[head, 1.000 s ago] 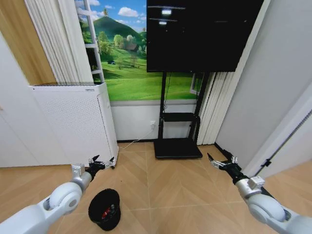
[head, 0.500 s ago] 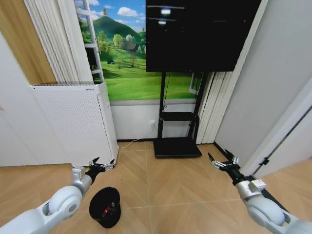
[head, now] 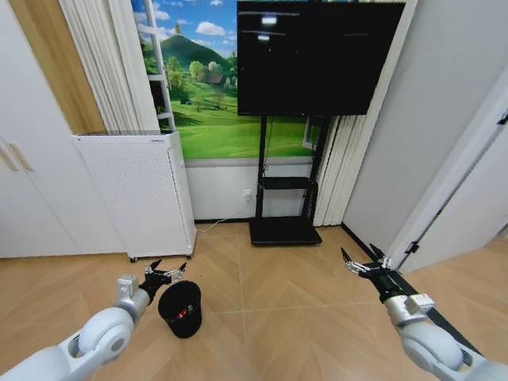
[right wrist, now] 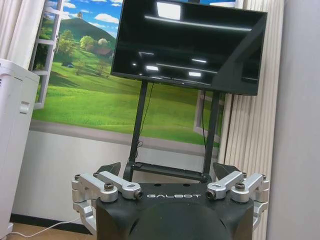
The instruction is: Pick up the trash bin and place the garbage on the floor into it.
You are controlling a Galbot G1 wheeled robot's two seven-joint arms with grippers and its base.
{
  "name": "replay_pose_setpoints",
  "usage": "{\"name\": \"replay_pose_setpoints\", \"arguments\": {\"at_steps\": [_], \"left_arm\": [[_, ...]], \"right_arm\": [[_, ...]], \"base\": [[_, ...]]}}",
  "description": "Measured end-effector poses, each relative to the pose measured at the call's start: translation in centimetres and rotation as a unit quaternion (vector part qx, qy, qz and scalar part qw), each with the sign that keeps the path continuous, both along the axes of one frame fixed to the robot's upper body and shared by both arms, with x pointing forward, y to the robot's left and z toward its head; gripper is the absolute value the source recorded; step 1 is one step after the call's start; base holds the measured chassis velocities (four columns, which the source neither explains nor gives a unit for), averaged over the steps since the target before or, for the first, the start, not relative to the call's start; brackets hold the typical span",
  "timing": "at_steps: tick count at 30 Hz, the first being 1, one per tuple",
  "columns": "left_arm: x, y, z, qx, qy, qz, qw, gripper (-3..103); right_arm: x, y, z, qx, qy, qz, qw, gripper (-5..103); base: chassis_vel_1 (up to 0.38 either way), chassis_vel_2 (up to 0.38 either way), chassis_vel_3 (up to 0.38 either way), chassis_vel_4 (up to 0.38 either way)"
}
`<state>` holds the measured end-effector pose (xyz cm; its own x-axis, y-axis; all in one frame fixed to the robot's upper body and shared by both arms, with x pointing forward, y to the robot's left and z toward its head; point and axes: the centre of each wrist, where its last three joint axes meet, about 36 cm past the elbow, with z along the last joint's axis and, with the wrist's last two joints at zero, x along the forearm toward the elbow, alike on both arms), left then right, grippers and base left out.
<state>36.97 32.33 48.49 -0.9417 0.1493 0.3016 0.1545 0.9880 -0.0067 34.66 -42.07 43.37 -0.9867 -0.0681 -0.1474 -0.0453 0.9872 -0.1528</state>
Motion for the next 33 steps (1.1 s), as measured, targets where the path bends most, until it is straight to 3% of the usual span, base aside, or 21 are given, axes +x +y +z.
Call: {"name": "replay_pose_setpoints", "arguments": {"at_steps": [19, 33], "left_arm": [[0.0, 0.0, -0.7, -0.004, 0.007, 0.005, 1.0000, 100], [0.7, 0.0, -1.2, -0.005, 0.004, 0.025, 0.9997, 100]], "right_arm": [[-0.5, -0.5, -1.4, -0.012, -0.003, -0.003, 1.000, 100], [-0.7, -0.9, -2.5, -0.029, -0.009, 0.001, 1.000, 100]], "base": [[0.330, -0.338, -0.327, 0.329], [-0.007, 0.014, -0.004, 0.002]]}}
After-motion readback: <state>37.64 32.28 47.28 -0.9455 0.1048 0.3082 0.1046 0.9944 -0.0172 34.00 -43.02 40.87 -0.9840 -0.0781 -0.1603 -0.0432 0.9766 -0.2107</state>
